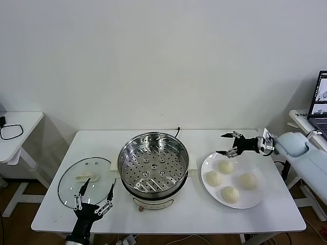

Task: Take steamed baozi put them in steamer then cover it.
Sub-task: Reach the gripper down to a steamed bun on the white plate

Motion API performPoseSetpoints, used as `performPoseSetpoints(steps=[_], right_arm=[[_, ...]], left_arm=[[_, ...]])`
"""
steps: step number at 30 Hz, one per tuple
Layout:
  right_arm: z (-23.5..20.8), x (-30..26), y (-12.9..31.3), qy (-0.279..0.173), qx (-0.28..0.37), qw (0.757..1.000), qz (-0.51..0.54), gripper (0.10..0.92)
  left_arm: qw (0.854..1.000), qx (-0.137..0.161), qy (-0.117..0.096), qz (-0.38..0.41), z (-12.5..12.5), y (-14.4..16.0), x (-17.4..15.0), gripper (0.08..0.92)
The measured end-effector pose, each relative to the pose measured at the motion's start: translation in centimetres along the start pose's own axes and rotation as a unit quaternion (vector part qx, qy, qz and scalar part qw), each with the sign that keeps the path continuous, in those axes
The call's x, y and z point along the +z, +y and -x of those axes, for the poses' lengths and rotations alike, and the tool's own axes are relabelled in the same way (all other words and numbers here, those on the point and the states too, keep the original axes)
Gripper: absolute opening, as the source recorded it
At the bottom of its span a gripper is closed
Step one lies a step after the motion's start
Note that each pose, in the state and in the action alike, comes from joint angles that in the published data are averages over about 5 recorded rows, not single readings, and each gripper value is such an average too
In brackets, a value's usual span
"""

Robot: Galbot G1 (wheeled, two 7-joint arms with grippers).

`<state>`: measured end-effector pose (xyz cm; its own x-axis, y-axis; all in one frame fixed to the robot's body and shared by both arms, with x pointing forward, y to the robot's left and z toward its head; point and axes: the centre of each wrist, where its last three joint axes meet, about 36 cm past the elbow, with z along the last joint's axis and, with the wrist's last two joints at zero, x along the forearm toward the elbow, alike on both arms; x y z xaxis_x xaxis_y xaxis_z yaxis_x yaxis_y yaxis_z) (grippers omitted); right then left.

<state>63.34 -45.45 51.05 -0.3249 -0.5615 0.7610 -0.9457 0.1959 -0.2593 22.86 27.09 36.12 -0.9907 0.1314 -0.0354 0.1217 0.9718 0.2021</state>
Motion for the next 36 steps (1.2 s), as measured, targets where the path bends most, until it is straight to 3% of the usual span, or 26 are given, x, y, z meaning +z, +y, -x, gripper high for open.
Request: performPoseSetpoints(steps=[7, 14, 32, 36], right_arm=[[1.8, -1.5, -2.7, 0.088, -0.069, 0.992, -0.052, 0.823], [4.4, -2.5, -3.9, 0.144, -0.105, 0.98, -0.083, 0.823], [9.5, -3.3, -3.7, 0.208, -0.147, 0.958, -0.131, 0.822], [10.2, -3.4, -3.5, 0.214, -0.149, 0.955, -0.138, 0.784]], left_arm=[[1.0, -0.006, 0.005, 0.001, -0.1, 0.2, 0.3, 0.823], [1.0, -0.008, 0.01, 0.002, -0.1, 0.3, 0.6, 0.823], [1.0, -0.012, 0.014, 0.002, -0.4, 0.4, 1.0, 0.823], [1.0, -0.013, 0.013, 0.002, -0.3, 0.4, 1.1, 0.823]])
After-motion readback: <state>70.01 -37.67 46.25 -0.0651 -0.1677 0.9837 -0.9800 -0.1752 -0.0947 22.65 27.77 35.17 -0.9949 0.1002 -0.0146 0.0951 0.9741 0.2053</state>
